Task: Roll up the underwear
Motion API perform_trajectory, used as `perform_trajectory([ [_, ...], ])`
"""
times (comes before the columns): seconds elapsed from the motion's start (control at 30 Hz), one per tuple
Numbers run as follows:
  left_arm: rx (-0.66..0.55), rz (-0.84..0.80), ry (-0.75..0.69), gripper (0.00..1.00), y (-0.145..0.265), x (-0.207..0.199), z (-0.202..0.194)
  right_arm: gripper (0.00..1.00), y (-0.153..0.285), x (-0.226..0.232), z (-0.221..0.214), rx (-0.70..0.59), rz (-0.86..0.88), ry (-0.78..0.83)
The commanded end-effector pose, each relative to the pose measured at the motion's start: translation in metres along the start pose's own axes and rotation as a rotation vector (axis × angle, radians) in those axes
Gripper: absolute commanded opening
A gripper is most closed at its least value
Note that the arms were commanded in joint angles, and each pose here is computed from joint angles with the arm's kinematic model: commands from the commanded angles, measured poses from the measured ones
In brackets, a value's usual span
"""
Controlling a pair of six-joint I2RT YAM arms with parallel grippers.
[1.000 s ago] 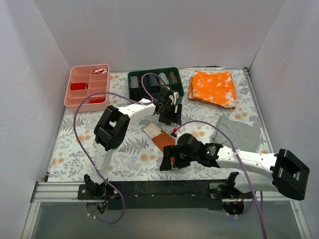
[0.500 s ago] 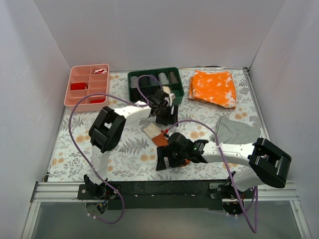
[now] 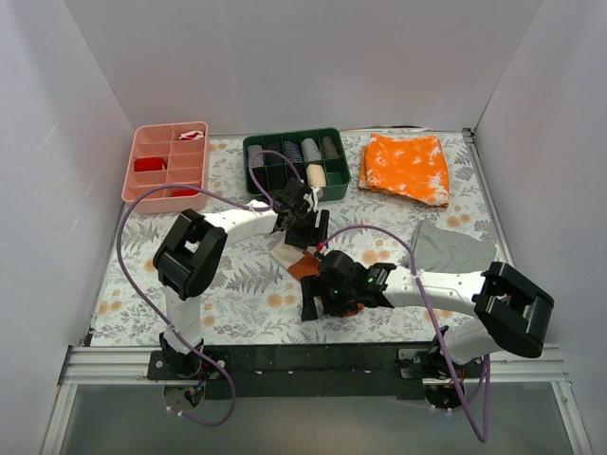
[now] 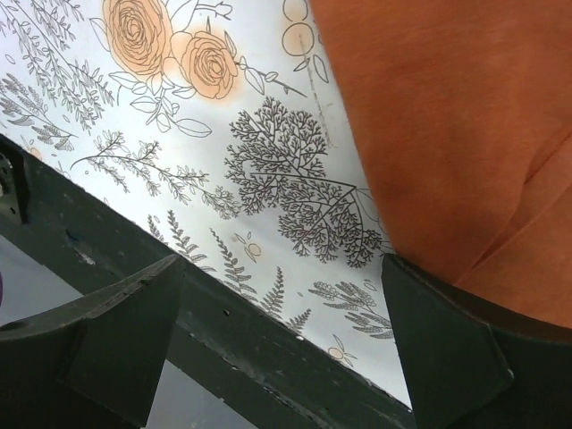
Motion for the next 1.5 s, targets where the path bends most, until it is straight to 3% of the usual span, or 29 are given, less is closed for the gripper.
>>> perform_trajectory([
  [0.0, 0.001, 0.085, 0.013, 0.67, 0.015, 0.015, -0.011, 0.99, 0.008, -0.008, 0.001, -0.004, -0.051, 0.009],
  [0.5, 0.002, 0.148, 0.107, 0.67, 0.038, 0.030, -0.039, 0.98, 0.021, -0.052, 0.000, 0.000, -0.201, 0.043],
  [0.83, 0.011, 0.134, 0.197, 0.67, 0.049, 0.039, -0.065, 0.99, 0.022, -0.080, 0.019, -0.001, -0.202, 0.060],
  [1.47, 0.016, 0.077, 0.338, 0.67, 0.073, 0.044, -0.114, 0.99, 0.026, -0.117, 0.105, -0.018, -0.158, 0.141],
])
Point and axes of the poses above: each gripper's point midway between its finger pads, its own y axis back along the fingers, its own x axis along the line the jaws close on, z = x × y, the point moved 7 cm from there along y, back along the fingers, and after that the axes turned 12 degrees about y, right-handed, at the moved point
